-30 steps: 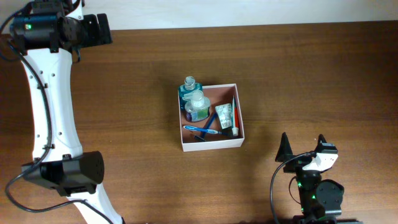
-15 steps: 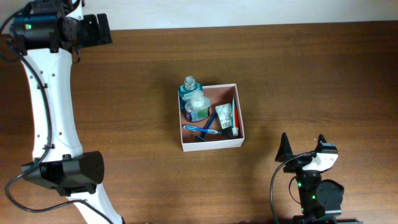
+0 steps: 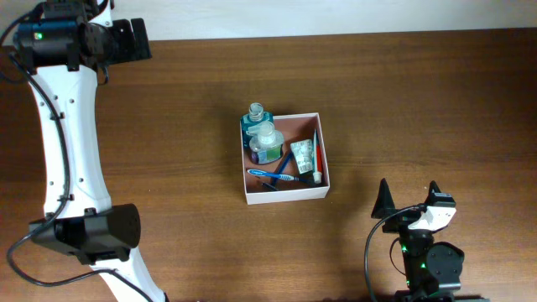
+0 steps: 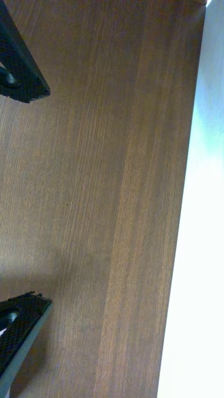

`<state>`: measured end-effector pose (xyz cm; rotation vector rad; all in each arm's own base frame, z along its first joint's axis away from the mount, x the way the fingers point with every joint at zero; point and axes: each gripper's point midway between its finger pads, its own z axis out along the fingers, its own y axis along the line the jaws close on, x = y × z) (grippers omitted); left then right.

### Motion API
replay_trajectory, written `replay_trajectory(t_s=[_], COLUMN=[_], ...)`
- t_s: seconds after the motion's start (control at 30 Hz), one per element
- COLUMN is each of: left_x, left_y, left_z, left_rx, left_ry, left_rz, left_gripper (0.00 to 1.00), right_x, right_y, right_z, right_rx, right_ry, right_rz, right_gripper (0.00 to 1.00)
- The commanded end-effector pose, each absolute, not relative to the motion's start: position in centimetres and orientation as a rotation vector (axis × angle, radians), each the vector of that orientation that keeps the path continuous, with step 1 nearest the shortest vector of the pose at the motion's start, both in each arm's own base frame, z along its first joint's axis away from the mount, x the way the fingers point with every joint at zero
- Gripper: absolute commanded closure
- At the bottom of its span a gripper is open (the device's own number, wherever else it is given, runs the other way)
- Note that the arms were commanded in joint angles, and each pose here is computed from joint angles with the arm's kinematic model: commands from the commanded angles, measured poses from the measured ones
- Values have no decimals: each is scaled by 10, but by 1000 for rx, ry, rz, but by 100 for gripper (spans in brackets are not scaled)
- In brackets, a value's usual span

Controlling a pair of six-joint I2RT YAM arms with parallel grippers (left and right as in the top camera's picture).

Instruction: Pack container

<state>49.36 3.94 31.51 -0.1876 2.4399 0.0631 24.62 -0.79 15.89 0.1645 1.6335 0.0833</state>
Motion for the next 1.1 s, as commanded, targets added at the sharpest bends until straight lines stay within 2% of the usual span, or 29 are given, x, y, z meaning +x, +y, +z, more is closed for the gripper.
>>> replay_trajectory(t_s=[0.0, 0.5, 0.6, 0.77, 1.07], left_x=[491, 477, 456, 409, 305], left_y=[38, 46, 49, 53, 31], left_z=[325, 330, 356, 426, 482], left_rx=[-199, -222, -233, -244, -196], left_ry=[2416, 2431, 2389, 2221, 2110], left_rz=[47, 55, 57, 70, 60], left_gripper=[1, 1, 1, 1, 1], right_x=[246, 246, 246, 246, 246], right_y=[-8, -8, -8, -8, -8], right_z=[156, 156, 156, 156, 156], right_rx=[171, 171, 171, 171, 171], right_ry=[1640, 1640, 1640, 1640, 1640], right_rz=[89, 89, 89, 89, 89], right_gripper=[2, 2, 2, 2, 2])
